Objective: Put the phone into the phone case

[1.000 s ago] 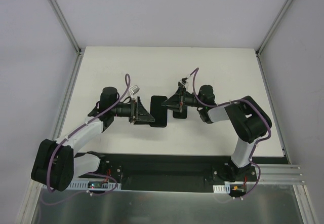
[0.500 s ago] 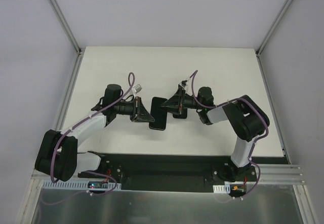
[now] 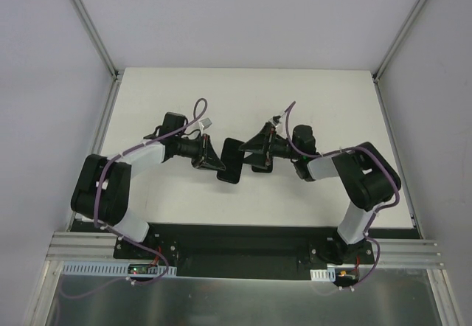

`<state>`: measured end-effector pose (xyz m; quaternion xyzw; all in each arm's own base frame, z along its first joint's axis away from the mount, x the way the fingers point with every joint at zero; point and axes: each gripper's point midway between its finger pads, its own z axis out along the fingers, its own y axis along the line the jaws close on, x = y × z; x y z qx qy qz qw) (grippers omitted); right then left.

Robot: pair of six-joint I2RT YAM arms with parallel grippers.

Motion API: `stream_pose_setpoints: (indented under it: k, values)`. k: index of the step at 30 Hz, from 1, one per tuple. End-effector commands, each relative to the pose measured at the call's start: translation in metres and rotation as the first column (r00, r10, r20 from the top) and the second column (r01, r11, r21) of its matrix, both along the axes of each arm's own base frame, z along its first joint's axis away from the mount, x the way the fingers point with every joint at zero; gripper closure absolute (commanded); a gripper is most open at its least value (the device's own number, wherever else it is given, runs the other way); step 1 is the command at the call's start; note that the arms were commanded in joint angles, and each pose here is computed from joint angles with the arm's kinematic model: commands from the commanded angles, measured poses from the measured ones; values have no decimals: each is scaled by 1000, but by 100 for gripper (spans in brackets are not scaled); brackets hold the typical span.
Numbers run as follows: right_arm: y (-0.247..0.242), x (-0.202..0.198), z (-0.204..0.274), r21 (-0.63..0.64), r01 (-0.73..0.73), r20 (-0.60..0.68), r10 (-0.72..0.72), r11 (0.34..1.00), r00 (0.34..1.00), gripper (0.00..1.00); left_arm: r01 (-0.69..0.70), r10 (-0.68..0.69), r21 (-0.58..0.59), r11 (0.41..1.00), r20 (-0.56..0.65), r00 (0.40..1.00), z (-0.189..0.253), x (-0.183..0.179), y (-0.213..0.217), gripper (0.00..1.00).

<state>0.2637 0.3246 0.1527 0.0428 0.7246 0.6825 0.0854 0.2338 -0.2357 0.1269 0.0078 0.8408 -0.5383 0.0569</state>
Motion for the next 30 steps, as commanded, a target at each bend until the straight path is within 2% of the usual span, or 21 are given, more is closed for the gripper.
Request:
stream_pose_setpoints:
  k: [1, 2, 3, 4, 5, 6, 8, 9, 16, 22, 26, 27, 30]
  values:
    - [-10, -16, 3, -120, -16, 139, 32, 993, 990, 4, -66, 62, 134, 989, 34, 997, -34, 38, 11, 100]
    - [-12, -17, -4, -164, -7, 141, 31, 986, 990, 4, -68, 62, 133, 989, 43, 997, -32, 46, 9, 100]
    - [-22, -22, -20, -279, 14, 145, 28, 960, 989, 4, -65, 62, 140, 988, 25, 998, -38, 49, 8, 100]
    - [-25, -19, -21, -342, 33, 158, 23, 939, 987, 4, -69, 66, 141, 988, 23, 998, -38, 52, 7, 100]
    - [-37, -7, -26, -443, 125, 215, -30, 888, 976, 4, -70, 66, 133, 989, 37, 997, -34, 58, 5, 100]
    - [-59, -25, -54, -606, 80, 147, 13, 791, 989, 4, -69, 65, 129, 989, 35, 997, -33, 61, 4, 100]
    - [-74, -17, -49, -693, 150, 197, -14, 705, 980, 4, -61, 55, 108, 992, 52, 997, -26, 66, 1, 100]
    - [-82, -21, -51, -718, 145, 181, -18, 681, 983, 4, -59, 54, 105, 993, 50, 997, -26, 67, 0, 100]
    - [-96, -27, -25, -722, 207, 260, -20, 660, 966, 4, -52, 53, 115, 992, -4, 999, -45, 80, -4, 100]
    - [-114, -33, -10, -756, 250, 299, -21, 605, 954, 4, -53, 62, 156, 986, -52, 997, -67, 78, -1, 99]
    - [-131, -44, 2, -788, 267, 304, -27, 555, 952, 4, -54, 75, 199, 978, -96, 993, -76, 72, 4, 81]
    - [-136, -46, 5, -796, 271, 311, -19, 541, 950, 4, -53, 73, 209, 977, -88, 993, -75, 70, 6, 71]
    - [-154, -54, 18, -819, 307, 341, -20, 484, 940, 4, -48, 68, 252, 966, -69, 995, -69, 65, 13, 56]
